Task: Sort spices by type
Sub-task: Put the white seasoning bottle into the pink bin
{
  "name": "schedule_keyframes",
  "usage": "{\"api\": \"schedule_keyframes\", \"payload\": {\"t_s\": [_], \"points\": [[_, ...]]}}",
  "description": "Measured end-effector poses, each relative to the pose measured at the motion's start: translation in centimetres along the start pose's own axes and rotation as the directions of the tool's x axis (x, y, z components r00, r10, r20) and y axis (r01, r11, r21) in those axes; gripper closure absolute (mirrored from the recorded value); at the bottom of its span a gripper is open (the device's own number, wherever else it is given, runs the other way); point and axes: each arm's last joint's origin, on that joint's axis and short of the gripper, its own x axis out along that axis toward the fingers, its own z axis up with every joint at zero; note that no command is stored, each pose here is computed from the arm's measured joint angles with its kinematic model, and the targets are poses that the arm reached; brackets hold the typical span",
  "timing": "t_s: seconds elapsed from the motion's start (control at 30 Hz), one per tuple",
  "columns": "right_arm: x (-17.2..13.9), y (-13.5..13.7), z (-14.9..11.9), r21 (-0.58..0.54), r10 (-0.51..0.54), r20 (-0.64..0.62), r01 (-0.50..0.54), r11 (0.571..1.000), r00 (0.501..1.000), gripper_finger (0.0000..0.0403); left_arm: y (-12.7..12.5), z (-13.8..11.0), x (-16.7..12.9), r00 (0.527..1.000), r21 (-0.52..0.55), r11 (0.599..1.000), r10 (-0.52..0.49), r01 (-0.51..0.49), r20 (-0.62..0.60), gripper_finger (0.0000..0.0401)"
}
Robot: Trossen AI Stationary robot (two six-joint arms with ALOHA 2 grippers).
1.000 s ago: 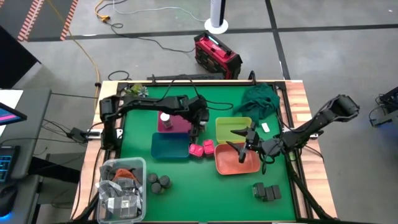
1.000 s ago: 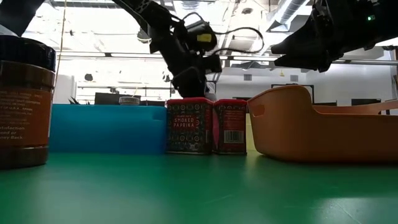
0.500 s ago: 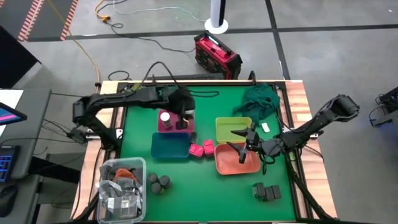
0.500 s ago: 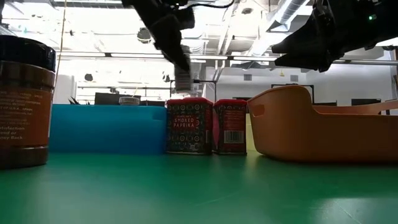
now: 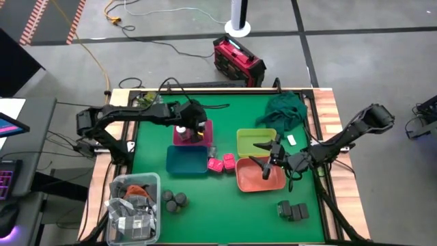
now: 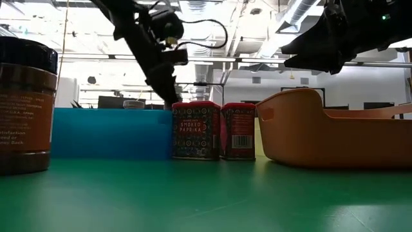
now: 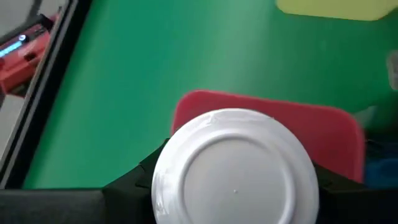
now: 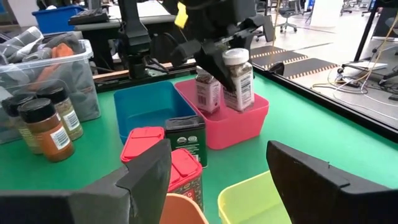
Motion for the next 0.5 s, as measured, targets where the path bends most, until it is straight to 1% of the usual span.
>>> {"api": "schedule_keyframes", "payload": {"t_s": [0.17,0.27,0.3,0.33,0.43,0.5], "points": [[-0.1,0.1,0.0,0.000,0.009,0.000,-0.009,1.000,1.000,0.0113,0.4,-2.1,1.4,1.000,-0.029,1.000,0.009,-0.010,-0.015,0.0210],[-0.1,0.1,0.0,0.001,0.009,0.002,-0.009,1.000,1.000,0.0113,0.3,-2.7,1.7,1.000,-0.045,0.999,-0.005,0.004,-0.021,0.0210],[-0.1,0.1,0.0,0.001,0.009,0.002,-0.009,1.000,1.000,0.0113,0.2,-2.8,1.8,1.000,-0.047,0.999,-0.009,0.008,-0.024,0.0204],[-0.1,0.1,0.0,0.000,0.008,0.001,-0.008,1.000,1.000,0.0113,0.0,-2.8,1.7,1.000,-0.045,0.999,-0.013,0.012,-0.024,0.0189],[-0.1,0.1,0.0,-0.001,0.006,0.002,-0.006,1.000,1.000,0.0113,-0.2,-2.5,1.6,1.000,-0.037,0.999,-0.016,0.016,-0.006,0.0125],[-0.1,0.1,0.0,-0.001,0.006,0.001,-0.006,1.000,1.000,0.0113,-0.2,-2.5,1.6,1.000,-0.035,0.999,-0.021,0.020,-0.023,0.0089]]}}
